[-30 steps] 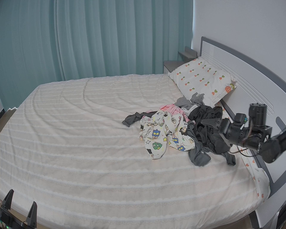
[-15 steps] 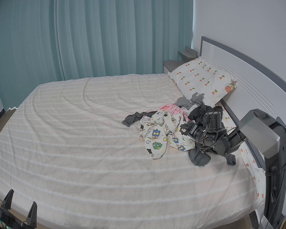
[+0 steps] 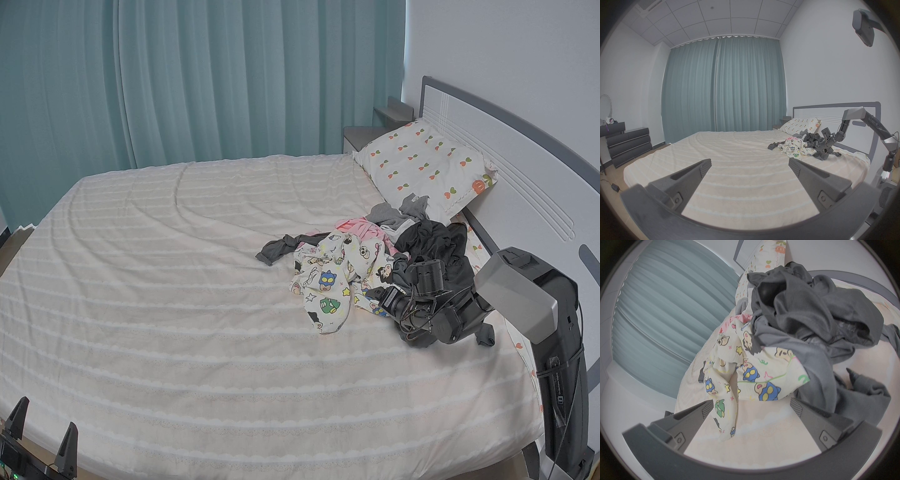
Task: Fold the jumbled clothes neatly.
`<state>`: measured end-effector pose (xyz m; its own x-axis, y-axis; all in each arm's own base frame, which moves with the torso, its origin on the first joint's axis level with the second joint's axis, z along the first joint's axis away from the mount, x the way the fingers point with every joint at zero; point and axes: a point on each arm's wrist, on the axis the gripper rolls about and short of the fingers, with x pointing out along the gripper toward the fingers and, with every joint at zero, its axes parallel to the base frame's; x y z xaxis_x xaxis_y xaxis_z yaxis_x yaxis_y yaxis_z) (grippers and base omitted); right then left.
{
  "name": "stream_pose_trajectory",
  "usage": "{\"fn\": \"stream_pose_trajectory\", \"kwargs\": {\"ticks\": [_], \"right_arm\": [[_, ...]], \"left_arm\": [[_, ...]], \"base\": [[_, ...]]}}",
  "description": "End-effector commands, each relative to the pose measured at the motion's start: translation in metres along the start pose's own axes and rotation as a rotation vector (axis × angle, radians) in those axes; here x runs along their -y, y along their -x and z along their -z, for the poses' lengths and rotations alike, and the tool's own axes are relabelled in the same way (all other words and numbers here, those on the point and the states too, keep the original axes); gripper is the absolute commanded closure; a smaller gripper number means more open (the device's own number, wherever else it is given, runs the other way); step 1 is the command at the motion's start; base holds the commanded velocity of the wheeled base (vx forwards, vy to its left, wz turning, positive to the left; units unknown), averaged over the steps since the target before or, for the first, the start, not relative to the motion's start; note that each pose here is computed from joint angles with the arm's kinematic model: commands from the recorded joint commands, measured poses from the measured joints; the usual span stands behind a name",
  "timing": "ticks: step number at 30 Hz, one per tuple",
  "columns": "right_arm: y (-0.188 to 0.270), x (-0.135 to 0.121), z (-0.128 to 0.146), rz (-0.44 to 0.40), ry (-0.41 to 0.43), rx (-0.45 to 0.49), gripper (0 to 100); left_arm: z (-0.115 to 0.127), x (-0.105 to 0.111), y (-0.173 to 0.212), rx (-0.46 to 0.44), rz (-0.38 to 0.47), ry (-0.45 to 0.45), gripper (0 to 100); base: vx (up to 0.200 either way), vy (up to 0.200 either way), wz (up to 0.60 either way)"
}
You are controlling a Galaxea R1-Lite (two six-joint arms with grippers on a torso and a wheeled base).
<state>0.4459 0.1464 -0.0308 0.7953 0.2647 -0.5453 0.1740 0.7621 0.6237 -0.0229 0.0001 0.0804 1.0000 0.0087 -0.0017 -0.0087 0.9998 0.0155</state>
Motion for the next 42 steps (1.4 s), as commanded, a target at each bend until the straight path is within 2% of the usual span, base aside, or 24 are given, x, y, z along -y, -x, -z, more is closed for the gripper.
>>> {"fn": "stream_pose_trajectory", "kwargs": {"ticks": [1,5,9,13,17,24,25,30,32,42], "right_arm": [[-0.012,-0.002,0.006,0.018,0.010,0.006,0],[-0.028,-0.002,0.001,0.072,0.007,0.051,0],[-0.038,-0.005,-0.002,0.087,0.008,0.099,0],[-0.044,-0.003,0.001,0.118,0.009,0.081,0],[-0.049,-0.003,0.000,0.145,0.013,0.107,0],[-0.056,-0.013,-0.008,0.125,-0.003,0.173,0],[-0.056,-0.013,-0.008,0.125,-0.003,0.173,100],[-0.055,-0.014,-0.007,0.132,-0.002,0.174,100],[-0.051,-0.011,0.003,0.156,0.011,0.141,100],[-0.016,-0.010,0.007,0.178,0.021,0.045,100]], "left_arm": [[0.005,0.000,0.000,-0.001,0.000,0.000,0],[0.005,0.000,0.000,-0.001,0.000,0.000,0],[0.005,0.000,0.000,-0.001,0.000,0.000,0],[0.005,0.000,0.000,-0.001,0.000,0.000,0],[0.005,0.000,0.000,-0.001,0.000,0.000,0],[0.005,0.000,0.000,-0.001,0.000,0.000,0],[0.005,0.000,0.000,-0.001,0.000,0.000,0],[0.005,0.000,0.000,-0.001,0.000,0.000,0],[0.005,0.000,0.000,-0.001,0.000,0.000,0],[0.005,0.000,0.000,-0.001,0.000,0.000,0]], "base": [[0.000,0.000,0.00],[0.000,0.000,0.00],[0.000,0.000,0.00],[0.000,0.000,0.00],[0.000,0.000,0.00],[0.000,0.000,0.00],[0.000,0.000,0.00],[0.000,0.000,0.00],[0.000,0.000,0.00],[0.000,0.000,0.00]]}}
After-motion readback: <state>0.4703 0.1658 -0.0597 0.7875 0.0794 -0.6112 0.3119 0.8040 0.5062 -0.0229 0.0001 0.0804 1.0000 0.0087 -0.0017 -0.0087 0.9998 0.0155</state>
